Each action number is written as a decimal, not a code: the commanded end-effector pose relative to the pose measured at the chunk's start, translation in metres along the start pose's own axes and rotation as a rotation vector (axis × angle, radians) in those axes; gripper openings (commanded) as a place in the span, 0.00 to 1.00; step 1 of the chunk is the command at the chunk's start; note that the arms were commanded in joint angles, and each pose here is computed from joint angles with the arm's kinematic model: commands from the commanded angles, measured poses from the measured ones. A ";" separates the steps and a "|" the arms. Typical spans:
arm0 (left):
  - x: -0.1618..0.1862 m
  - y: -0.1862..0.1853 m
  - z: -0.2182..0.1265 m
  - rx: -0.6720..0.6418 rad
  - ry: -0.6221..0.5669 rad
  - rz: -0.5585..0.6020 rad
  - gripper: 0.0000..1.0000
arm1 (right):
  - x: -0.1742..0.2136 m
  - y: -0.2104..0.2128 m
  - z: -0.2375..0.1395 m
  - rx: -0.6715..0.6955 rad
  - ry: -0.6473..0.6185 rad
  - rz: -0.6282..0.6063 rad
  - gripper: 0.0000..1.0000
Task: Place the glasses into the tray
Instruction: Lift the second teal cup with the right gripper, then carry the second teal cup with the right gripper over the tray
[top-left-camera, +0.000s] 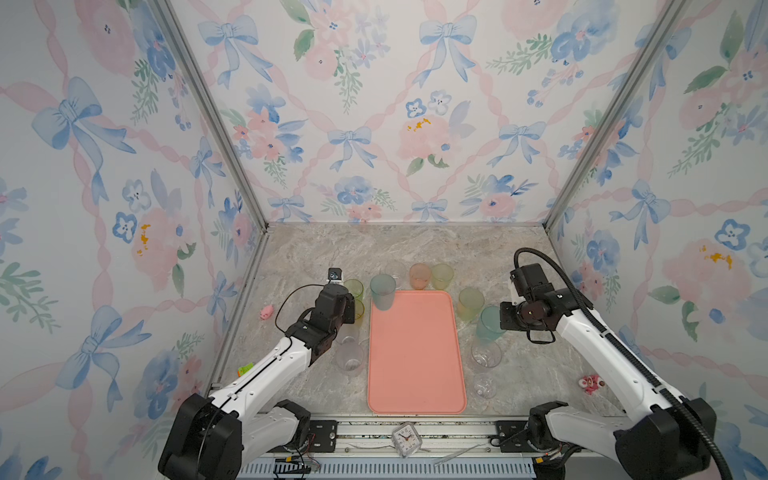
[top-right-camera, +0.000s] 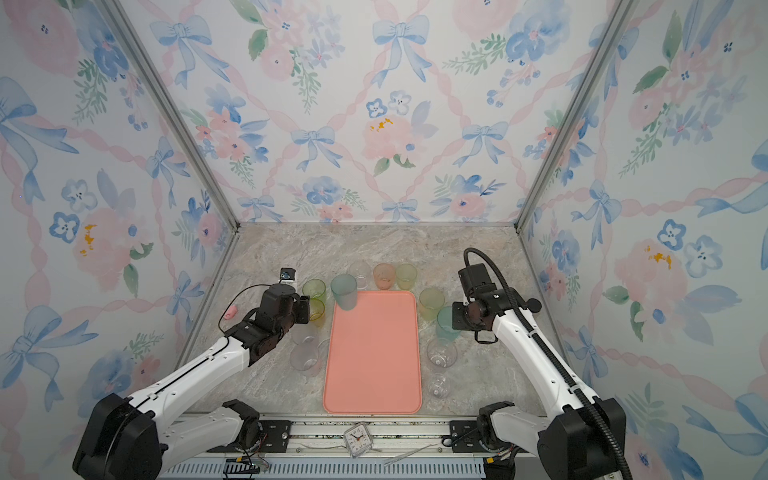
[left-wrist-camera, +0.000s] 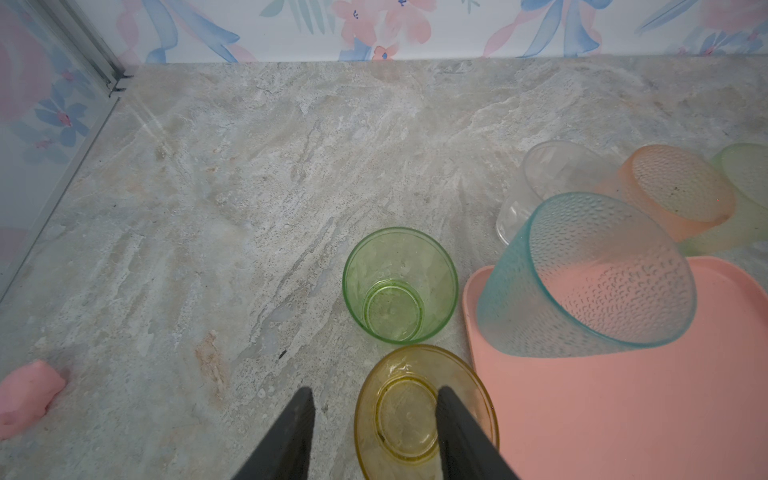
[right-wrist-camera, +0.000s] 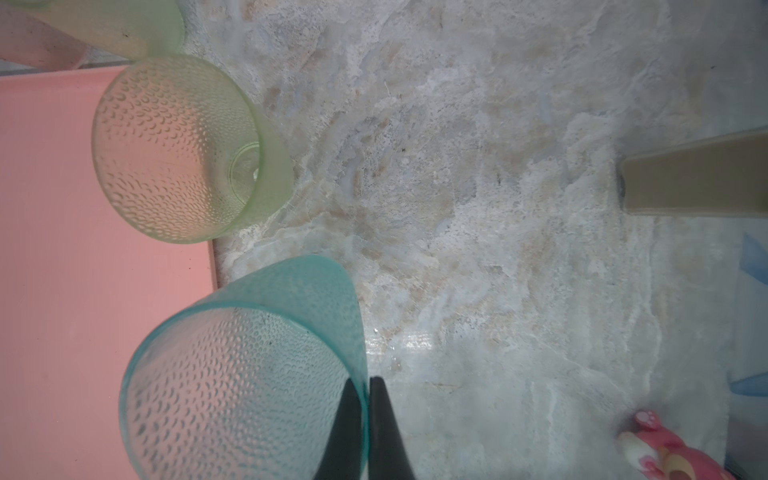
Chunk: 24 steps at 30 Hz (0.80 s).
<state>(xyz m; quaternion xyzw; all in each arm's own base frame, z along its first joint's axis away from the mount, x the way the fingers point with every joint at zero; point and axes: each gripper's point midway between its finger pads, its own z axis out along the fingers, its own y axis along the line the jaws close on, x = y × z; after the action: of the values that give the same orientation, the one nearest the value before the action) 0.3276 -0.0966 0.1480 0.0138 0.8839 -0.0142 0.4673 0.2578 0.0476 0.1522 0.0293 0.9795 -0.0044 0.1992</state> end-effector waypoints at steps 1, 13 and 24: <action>-0.017 -0.005 -0.002 0.012 -0.043 -0.008 0.50 | -0.012 -0.012 -0.024 0.045 -0.064 -0.003 0.04; -0.020 -0.006 -0.003 0.016 -0.051 -0.001 0.50 | -0.066 -0.004 -0.104 0.003 -0.287 -0.037 0.04; -0.030 -0.012 -0.001 0.036 -0.058 -0.003 0.50 | -0.103 0.102 -0.124 -0.207 -0.360 -0.243 0.03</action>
<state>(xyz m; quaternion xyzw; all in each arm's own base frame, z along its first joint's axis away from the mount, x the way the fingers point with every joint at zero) 0.3367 -0.1018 0.1582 0.0127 0.8788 -0.0206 0.4766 0.2969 0.1190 0.3087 -0.0822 0.9231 0.0522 0.3721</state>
